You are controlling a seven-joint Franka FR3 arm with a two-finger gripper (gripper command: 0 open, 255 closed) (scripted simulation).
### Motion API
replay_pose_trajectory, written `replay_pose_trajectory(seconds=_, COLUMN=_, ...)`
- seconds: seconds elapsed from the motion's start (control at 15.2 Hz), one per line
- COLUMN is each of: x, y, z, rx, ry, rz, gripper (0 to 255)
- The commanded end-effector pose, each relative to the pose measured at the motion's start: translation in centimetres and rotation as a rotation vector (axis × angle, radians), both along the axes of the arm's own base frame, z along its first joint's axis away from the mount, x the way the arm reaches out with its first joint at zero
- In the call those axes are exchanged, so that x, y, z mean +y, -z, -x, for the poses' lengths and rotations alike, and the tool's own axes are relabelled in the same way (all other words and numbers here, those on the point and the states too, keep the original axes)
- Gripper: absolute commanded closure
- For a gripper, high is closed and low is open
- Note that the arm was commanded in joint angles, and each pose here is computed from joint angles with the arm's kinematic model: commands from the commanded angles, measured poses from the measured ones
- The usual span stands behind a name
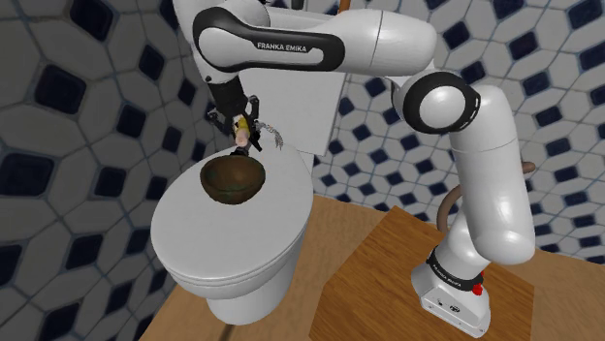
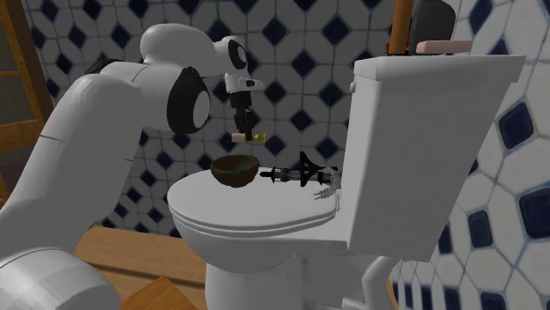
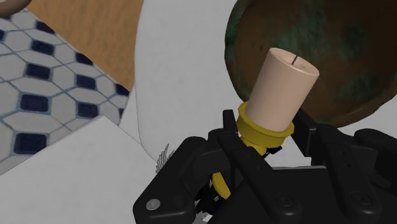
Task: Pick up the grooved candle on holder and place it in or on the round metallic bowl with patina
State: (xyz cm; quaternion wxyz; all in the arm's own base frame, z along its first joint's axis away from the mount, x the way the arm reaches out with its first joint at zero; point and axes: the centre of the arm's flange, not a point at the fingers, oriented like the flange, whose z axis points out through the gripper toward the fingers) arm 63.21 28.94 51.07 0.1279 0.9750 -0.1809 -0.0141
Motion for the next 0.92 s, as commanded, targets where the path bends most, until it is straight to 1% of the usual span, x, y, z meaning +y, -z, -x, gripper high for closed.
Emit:
replay_pose_trajectory(seconds=0.0, x=2.5, y=-0.2, z=0.4, rx=0.000, ry=0.001, rz=0.000, gripper=255)
replay_pose_trajectory(seconds=0.13, x=4.5, y=-0.3, z=0.9, rx=0.000, ry=0.001, rz=0.000, gripper=255)
replay_pose_trajectory(seconds=0.86, x=4.5, y=5.5, z=0.9, rx=0.000, ry=0.001, rz=0.000, gripper=255)
